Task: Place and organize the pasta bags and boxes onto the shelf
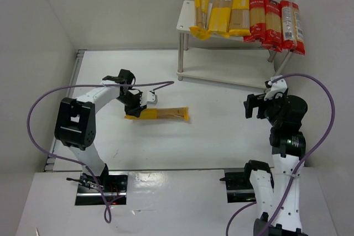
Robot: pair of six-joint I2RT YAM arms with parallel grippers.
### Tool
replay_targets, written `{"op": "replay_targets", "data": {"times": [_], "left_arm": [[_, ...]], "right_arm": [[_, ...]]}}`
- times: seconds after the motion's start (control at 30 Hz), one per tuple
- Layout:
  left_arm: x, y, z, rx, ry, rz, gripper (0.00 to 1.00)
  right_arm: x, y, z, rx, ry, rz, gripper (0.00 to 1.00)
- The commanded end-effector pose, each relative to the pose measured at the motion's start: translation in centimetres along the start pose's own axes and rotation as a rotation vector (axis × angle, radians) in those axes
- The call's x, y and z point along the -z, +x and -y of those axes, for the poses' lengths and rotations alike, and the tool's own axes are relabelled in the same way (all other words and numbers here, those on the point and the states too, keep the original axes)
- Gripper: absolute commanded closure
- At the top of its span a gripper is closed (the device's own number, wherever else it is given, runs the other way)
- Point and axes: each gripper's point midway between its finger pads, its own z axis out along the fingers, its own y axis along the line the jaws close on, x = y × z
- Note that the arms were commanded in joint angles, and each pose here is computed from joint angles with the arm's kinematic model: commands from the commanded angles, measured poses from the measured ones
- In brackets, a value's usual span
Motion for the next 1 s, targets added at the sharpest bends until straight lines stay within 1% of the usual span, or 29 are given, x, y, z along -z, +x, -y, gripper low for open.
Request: {"op": "replay_targets", "data": {"times": [0.0,0.13,0.17,0.2,0.23,0.27,0.3,0.33,0.4,0.43,0.47,0.5,0.53,0.57,0.63,0.67,0.7,0.77,0.8,0.83,0.87,0.97], "left_arm": [[2.5,-5.3,0.1,0.062,-0.047,0.218,1.00],[3.4,-6.7,0.3,0.084,-0.077,0.263,1.00],[3.3,-6.6,0.4,0.096,-0.085,0.269,1.00],[4.1,-7.6,0.2,0.087,-0.115,0.292,1.00],[4.1,-7.7,0.4,0.091,-0.115,0.303,1.00],[4.2,-8.2,0.7,0.085,-0.113,0.308,1.00],[4.5,-8.6,0.6,0.095,-0.119,0.327,1.00],[4.5,-8.6,0.6,0.096,-0.120,0.327,1.00],[4.3,-9.1,0.8,0.114,-0.111,0.347,1.00],[4.3,-9.1,0.8,0.114,-0.111,0.347,1.00],[4.3,-9.3,0.7,0.119,-0.115,0.352,1.00],[4.0,-9.4,0.9,0.111,-0.111,0.353,1.00],[3.9,-9.4,1.0,0.126,-0.108,0.354,1.00],[3.8,-9.3,1.0,0.136,-0.106,0.354,1.00],[3.8,-9.4,0.9,0.141,-0.111,0.359,1.00],[3.5,-9.1,1.2,0.158,-0.102,0.355,1.00],[3.6,-9.2,1.0,0.153,-0.108,0.359,1.00],[3.5,-9.1,1.3,0.165,-0.105,0.359,1.00],[3.3,-9.0,1.4,0.166,-0.104,0.358,1.00],[3.6,-9.0,1.3,0.162,-0.117,0.356,1.00],[3.6,-9.0,1.4,0.171,-0.115,0.357,1.00],[3.6,-9.0,1.4,0.182,-0.114,0.357,1.00]], "right_arm": [[-0.1,-0.6,-2.1,0.056,-0.118,-0.010,0.00],[-0.3,-1.1,-4.0,0.088,-0.218,-0.026,0.00],[-0.3,-1.8,-4.5,0.094,-0.243,-0.013,0.00],[-0.2,-1.9,-5.7,0.106,-0.305,-0.015,0.00],[-0.5,-1.7,-6.3,0.099,-0.343,-0.035,0.00],[-0.5,-2.4,-6.9,0.119,-0.379,-0.021,0.00],[-0.5,-2.1,-8.1,0.135,-0.454,-0.026,0.00],[-1.0,-2.2,-8.7,0.141,-0.491,-0.039,0.00],[-1.6,-2.3,-10.6,0.193,-0.582,-0.032,0.00],[-2.1,-2.4,-11.4,0.215,-0.614,-0.026,0.00],[-3.4,-1.7,-12.2,0.221,-0.636,-0.060,0.00],[-3.8,-1.4,-14.0,0.269,-0.672,-0.067,0.00],[-4.5,-1.7,-15.0,0.307,-0.691,-0.046,0.00],[-5.5,-0.5,-16.3,0.329,-0.719,-0.080,0.00],[-6.2,0.3,-18.8,0.371,-0.767,-0.075,0.00],[-6.8,0.2,-19.7,0.377,-0.788,-0.051,0.01],[-7.6,1.0,-20.5,0.376,-0.815,-0.071,0.01],[-8.3,1.2,-21.5,0.384,-0.868,-0.062,0.01],[-9.5,1.8,-21.8,0.388,-0.874,-0.084,0.01],[-10.0,1.4,-22.1,0.405,-0.887,-0.067,0.01],[-10.8,1.9,-22.5,0.410,-0.905,-0.076,0.01],[-11.9,1.8,-23.5,0.477,-0.932,-0.057,0.01]]}}
